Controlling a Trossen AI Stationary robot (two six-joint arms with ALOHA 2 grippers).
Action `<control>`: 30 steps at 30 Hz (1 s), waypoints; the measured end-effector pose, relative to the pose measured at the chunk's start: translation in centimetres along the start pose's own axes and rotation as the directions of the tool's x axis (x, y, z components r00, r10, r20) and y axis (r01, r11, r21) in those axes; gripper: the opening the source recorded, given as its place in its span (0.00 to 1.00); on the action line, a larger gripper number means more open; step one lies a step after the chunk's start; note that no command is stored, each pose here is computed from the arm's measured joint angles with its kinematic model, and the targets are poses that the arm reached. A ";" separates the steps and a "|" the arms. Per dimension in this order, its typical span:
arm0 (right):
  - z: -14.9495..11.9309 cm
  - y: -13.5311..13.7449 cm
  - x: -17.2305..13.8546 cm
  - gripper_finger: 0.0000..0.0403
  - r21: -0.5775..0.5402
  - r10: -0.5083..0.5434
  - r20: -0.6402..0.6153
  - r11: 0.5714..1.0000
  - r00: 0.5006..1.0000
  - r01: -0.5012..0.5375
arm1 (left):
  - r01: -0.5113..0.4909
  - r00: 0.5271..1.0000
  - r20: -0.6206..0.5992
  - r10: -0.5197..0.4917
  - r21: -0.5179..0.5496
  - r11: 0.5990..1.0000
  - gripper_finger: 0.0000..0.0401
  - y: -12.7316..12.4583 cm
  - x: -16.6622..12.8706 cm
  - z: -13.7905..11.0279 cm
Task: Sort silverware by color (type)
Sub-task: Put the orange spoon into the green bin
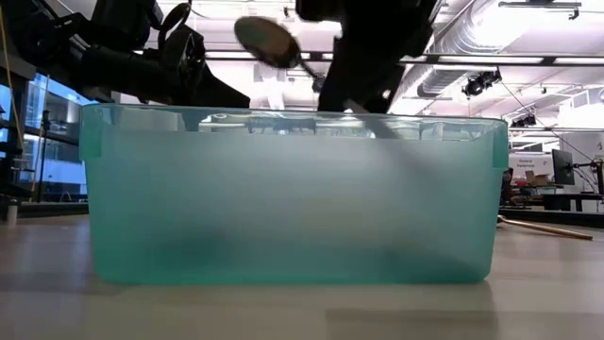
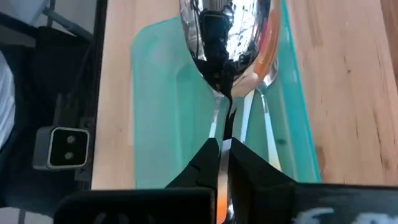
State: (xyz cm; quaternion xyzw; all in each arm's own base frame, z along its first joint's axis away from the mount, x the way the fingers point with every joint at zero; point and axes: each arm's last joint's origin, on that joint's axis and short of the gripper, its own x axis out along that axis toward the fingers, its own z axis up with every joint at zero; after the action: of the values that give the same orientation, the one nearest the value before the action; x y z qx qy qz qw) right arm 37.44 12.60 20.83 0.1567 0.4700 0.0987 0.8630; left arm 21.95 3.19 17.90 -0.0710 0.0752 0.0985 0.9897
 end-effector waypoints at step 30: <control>-0.7 -2.7 1.4 0.00 0.178 0.049 -0.177 0.984 0.983 -0.017 | -0.026 0.999 -0.021 0.026 0.036 0.999 0.22 0.1 0.0 -0.2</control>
State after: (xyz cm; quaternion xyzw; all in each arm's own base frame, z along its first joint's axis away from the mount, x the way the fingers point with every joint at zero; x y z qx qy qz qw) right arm 37.66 10.65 18.35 0.2304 0.5506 0.0853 0.7978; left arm 21.90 3.25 17.67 -0.0535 0.0885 0.1093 0.9886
